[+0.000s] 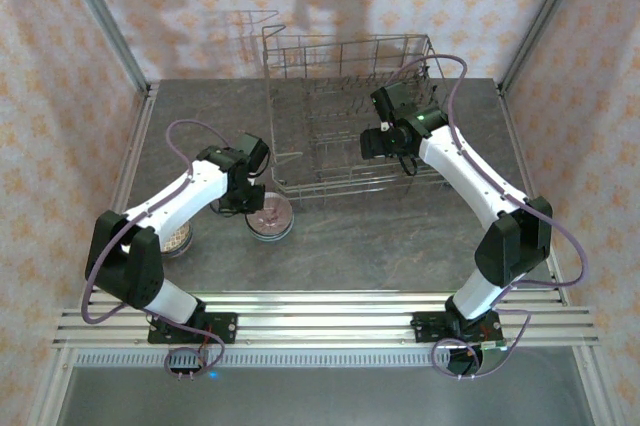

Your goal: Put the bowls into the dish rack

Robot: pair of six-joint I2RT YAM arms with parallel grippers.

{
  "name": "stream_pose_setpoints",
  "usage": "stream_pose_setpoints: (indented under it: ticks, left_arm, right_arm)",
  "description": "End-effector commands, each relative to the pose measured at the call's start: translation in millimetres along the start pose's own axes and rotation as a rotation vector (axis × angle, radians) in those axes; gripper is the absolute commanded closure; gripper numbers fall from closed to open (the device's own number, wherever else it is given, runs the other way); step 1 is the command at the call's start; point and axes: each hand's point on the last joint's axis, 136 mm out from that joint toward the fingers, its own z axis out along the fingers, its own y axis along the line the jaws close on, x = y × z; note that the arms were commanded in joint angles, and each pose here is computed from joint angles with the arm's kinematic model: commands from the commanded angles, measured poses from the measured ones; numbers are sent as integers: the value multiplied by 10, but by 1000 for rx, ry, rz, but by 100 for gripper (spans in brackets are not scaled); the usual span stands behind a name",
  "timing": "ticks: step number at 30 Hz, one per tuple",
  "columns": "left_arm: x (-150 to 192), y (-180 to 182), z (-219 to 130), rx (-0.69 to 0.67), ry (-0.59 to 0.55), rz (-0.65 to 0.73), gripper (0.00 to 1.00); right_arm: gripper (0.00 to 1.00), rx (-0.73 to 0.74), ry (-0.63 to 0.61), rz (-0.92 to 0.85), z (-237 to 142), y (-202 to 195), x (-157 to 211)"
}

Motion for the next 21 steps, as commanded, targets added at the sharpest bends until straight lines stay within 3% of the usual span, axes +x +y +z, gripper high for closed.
stream_pose_setpoints:
  ticks: [1,10,21]
  left_arm:
    - [-40,-39,-204,34,-54,-4,100]
    - [-17,-52,-394,80,-96,-32,100]
    - [52,-51,-389,84,-62,-55,100]
  right_arm:
    - [19,13,-18,11,-56,-22,6]
    - [20,-29,-34,1,-163,74,-21]
    - [20,-100,-36,-76,-211,299,10]
